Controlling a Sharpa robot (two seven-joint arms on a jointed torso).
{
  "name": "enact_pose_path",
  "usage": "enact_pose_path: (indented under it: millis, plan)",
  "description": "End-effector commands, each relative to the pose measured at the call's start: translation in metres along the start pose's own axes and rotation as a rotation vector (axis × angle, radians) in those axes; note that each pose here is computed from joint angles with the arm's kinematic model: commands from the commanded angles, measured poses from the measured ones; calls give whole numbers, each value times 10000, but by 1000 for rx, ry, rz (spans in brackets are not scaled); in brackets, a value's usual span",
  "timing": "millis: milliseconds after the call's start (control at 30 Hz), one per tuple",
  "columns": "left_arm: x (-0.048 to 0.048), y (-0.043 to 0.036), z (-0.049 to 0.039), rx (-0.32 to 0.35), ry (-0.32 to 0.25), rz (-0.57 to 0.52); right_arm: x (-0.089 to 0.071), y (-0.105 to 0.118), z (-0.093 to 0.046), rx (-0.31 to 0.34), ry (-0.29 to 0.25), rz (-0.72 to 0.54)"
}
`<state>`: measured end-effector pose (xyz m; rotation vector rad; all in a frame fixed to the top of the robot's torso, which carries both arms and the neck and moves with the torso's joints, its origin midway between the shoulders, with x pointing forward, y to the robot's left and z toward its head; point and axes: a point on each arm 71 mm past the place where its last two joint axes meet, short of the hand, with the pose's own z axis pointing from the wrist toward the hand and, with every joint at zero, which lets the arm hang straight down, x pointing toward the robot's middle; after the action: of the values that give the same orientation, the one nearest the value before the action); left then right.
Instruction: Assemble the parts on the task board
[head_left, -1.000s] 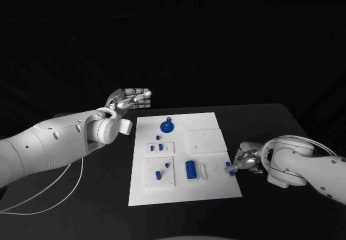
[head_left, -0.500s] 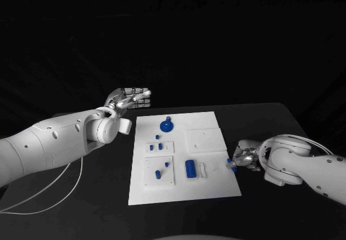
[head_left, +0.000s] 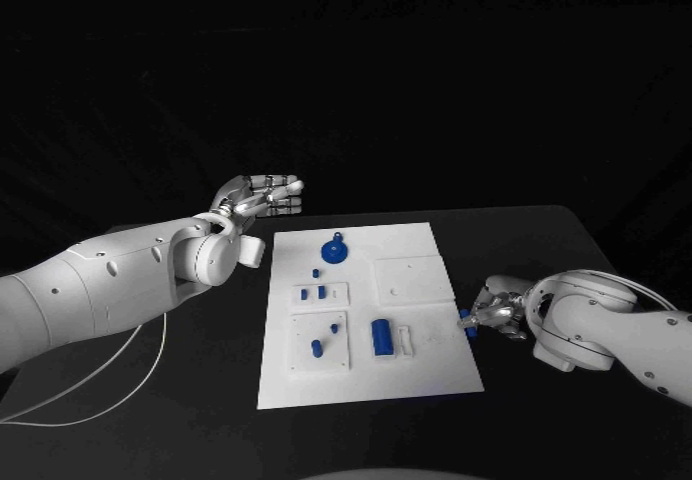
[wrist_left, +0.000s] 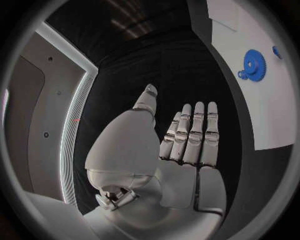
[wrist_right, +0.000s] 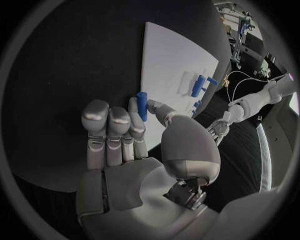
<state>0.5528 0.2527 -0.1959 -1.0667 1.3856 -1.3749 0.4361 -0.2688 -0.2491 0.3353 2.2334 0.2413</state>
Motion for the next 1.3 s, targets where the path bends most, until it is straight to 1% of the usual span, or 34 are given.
enact_pose_path:
  millis: [33, 133, 267, 500, 800, 1133, 1300]
  plan:
    - [21, -5, 3, 4, 15, -2, -60, 36, -40, -17, -9, 47]
    - [23, -3, 4, 4, 15, -2, -108, 94, -88, -35, -7, 70]
    - [28, -2, 5, 3, 17, -3, -110, 200, -143, -61, 11, 82]
    - [38, 1, 10, 1, 18, -3, -12, 410, -175, -108, 58, 81]
    - [55, 4, 15, -1, 22, -4, 216, 582, -124, -134, 119, 76]
    - [71, 5, 20, -1, 25, -5, 376, 678, -64, -141, 152, 78]
    - [95, 6, 27, -1, 30, -7, 416, 699, -50, -143, 151, 80]
